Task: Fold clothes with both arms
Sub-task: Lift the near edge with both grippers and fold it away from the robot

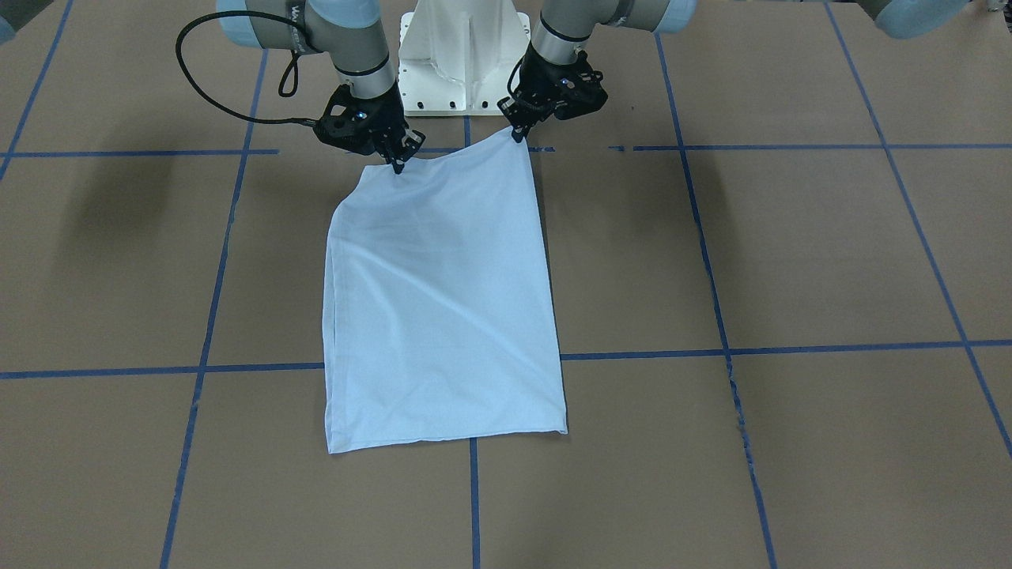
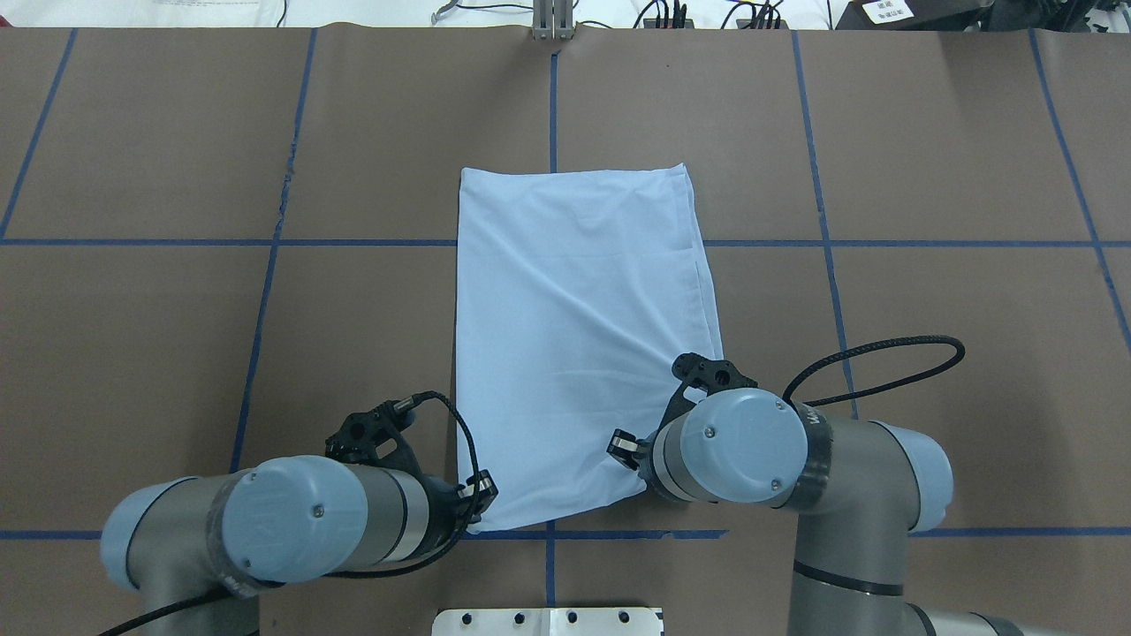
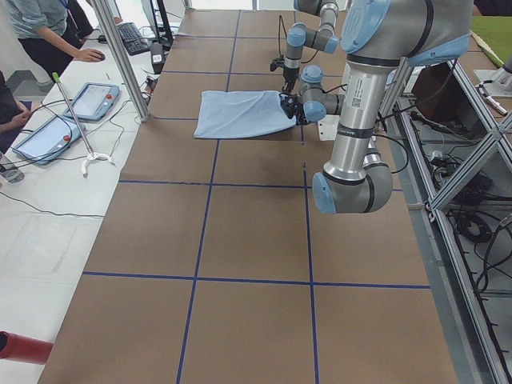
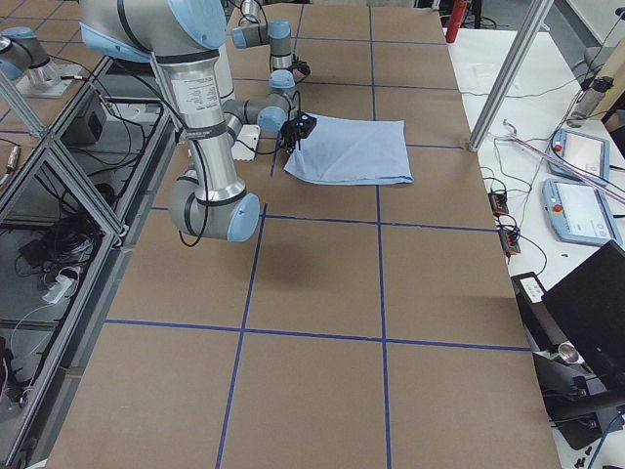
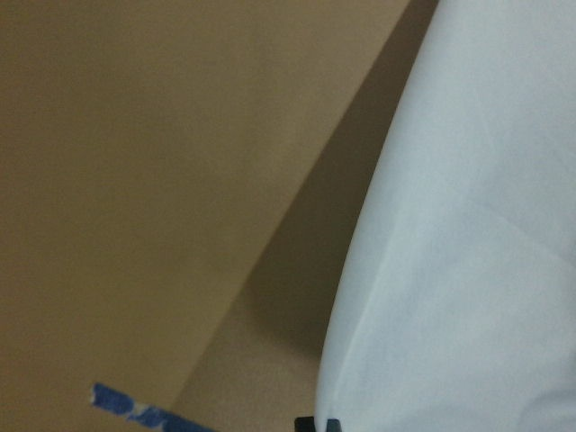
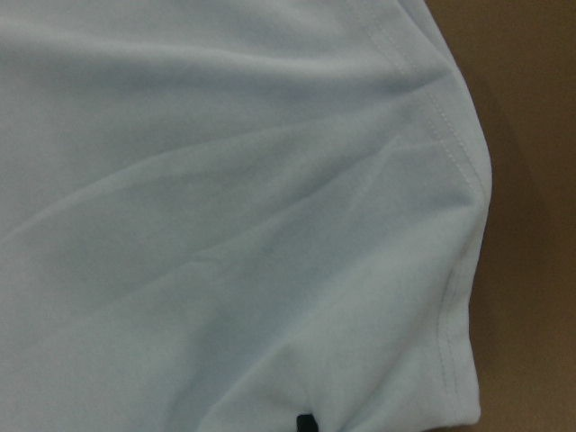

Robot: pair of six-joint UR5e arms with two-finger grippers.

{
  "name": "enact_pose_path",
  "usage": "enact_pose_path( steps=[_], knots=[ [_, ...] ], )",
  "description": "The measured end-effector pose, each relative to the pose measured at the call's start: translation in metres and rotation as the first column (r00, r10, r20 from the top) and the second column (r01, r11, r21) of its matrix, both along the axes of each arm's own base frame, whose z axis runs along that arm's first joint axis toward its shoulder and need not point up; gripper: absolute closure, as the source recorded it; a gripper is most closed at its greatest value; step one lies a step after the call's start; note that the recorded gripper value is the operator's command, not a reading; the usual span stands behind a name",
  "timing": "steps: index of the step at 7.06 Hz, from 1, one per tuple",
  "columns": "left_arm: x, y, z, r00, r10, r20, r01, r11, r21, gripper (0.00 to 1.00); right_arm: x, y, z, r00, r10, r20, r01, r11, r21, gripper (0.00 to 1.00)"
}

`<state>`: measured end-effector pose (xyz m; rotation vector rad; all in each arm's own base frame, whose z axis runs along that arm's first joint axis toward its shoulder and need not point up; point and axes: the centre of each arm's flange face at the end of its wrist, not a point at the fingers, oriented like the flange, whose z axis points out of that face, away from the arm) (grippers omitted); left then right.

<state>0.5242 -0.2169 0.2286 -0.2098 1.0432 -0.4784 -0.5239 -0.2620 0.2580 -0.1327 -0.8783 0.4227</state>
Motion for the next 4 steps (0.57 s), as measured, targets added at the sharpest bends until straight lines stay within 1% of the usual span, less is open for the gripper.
enact_pose_path(
  steps=[2, 3, 4],
  knots=[
    [-0.03, 0.045, -0.024, 0.997, 0.072, 0.006, -0.071, 0.997, -0.007, 1.0, 0.018, 0.04, -0.026, 0.994, -0.076, 0.082, 0.076, 0.997, 0.009, 1.0],
    [-0.041, 0.057, -0.034, 0.996, 0.093, 0.007, -0.093, 0.996, -0.009, 1.0, 0.022, 0.054, -0.033, 0.988, -0.114, 0.104, 0.114, 0.993, 0.001, 1.0],
    [-0.046, 0.062, -0.038, 0.995, 0.103, 0.004, -0.103, 0.995, -0.01, 1.0, 0.019, 0.061, -0.033, 0.985, -0.134, 0.107, 0.136, 0.991, -0.005, 1.0]
  ],
)
